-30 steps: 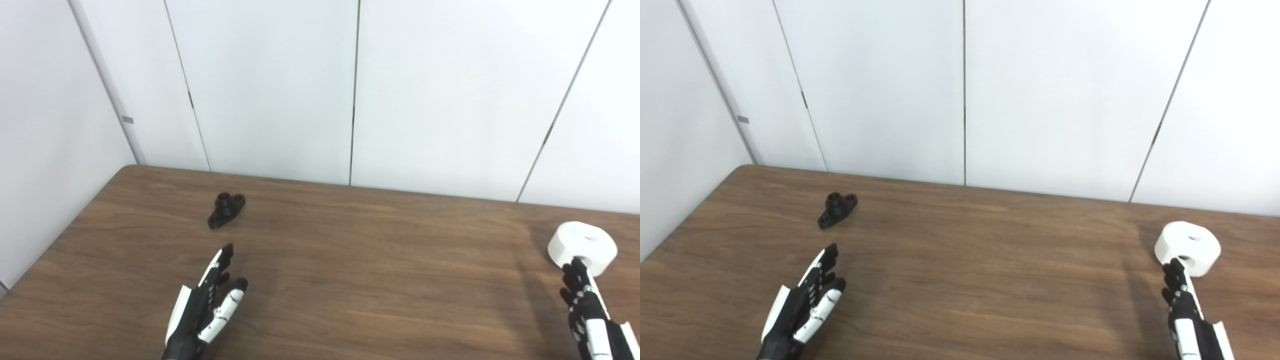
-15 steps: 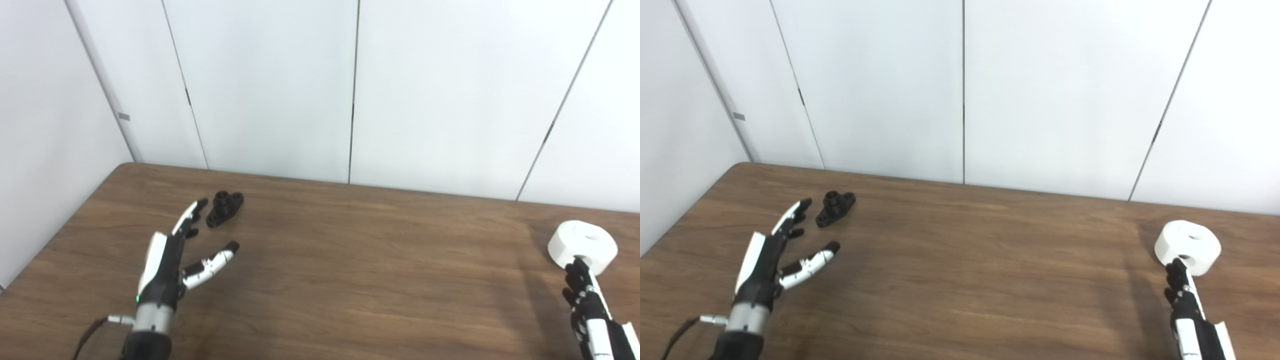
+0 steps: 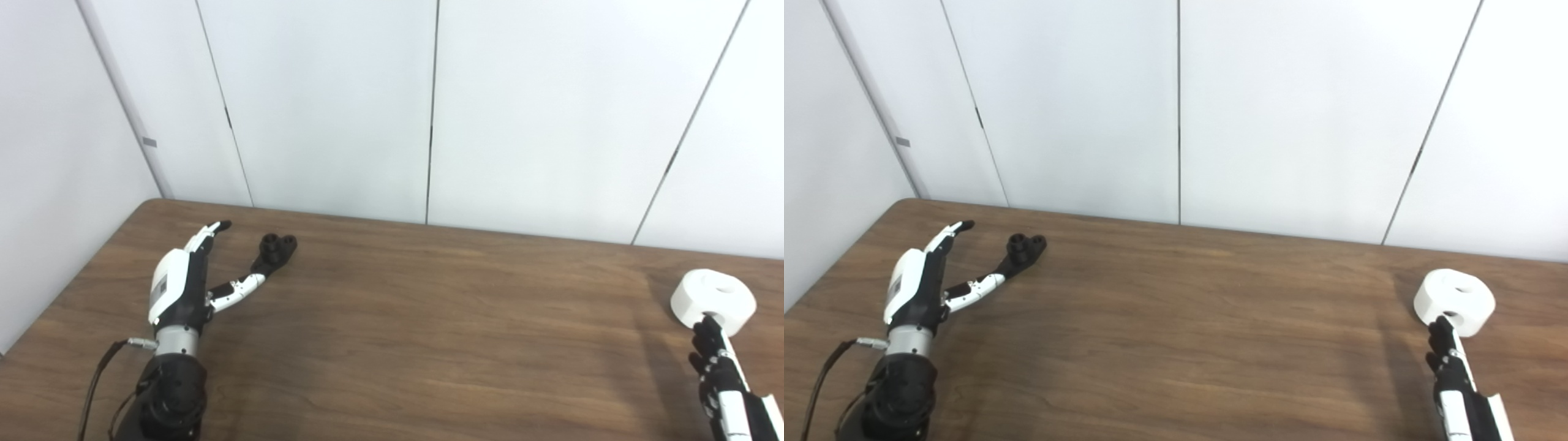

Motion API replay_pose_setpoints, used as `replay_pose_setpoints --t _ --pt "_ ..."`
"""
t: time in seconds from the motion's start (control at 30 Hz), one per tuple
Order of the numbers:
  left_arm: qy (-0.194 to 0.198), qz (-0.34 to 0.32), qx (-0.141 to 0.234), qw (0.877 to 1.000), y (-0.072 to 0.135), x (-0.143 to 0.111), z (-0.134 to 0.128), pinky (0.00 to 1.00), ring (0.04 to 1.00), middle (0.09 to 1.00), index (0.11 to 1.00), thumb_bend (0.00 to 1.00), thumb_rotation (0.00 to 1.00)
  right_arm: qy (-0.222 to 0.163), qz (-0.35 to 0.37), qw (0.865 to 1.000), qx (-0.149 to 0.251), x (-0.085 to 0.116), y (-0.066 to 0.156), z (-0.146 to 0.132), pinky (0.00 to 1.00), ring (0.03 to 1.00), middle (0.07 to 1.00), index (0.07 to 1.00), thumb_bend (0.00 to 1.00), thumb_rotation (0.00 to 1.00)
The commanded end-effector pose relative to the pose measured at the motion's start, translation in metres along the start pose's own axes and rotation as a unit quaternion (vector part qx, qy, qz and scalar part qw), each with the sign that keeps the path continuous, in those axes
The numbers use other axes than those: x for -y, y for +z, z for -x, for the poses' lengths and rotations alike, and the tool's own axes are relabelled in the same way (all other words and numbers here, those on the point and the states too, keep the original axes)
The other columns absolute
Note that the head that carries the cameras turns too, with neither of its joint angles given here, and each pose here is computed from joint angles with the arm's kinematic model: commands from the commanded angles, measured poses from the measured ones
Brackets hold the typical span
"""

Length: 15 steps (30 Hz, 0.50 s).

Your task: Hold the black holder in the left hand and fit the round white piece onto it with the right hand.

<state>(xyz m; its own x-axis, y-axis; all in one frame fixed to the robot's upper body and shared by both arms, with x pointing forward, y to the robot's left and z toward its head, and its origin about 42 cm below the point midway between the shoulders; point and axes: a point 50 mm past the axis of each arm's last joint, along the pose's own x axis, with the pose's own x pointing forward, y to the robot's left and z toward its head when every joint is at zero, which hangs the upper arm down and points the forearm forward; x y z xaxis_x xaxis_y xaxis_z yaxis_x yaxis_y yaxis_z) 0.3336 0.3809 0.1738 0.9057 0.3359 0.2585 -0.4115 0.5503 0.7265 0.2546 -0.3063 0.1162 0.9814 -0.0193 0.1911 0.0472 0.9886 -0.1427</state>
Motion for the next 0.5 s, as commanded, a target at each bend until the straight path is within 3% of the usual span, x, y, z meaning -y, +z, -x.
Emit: replay_pose_setpoints --t 0.0,0.07,0.2,0.47 --pt "0.036 -0.040 0.042 0.998 0.015 -0.015 -0.024 0.97 0.935 0.914 0.875 0.81 0.40 -0.008 -0.018 0.999 -0.049 -0.009 -0.025 0.026 1.00 1.000 0.983 1.000 0.51 1.00" --pt "0.031 -0.085 0.035 0.995 0.016 -0.013 -0.032 0.99 0.942 0.916 0.877 0.84 0.47 -0.007 -0.019 0.999 -0.047 -0.010 -0.026 0.026 1.00 1.000 0.984 1.000 0.51 1.00" --pt "0.027 -0.139 0.028 0.989 0.015 -0.009 -0.045 1.00 0.937 0.908 0.842 0.87 0.50 -0.006 -0.017 0.999 -0.051 -0.010 -0.026 0.028 1.00 1.000 0.987 1.000 0.51 1.00" --pt "0.006 -0.166 0.011 0.986 0.012 0.004 -0.063 1.00 0.950 0.907 0.795 0.93 0.50 -0.006 -0.013 0.999 -0.049 -0.012 -0.022 0.031 1.00 1.000 0.983 1.000 0.52 1.00"
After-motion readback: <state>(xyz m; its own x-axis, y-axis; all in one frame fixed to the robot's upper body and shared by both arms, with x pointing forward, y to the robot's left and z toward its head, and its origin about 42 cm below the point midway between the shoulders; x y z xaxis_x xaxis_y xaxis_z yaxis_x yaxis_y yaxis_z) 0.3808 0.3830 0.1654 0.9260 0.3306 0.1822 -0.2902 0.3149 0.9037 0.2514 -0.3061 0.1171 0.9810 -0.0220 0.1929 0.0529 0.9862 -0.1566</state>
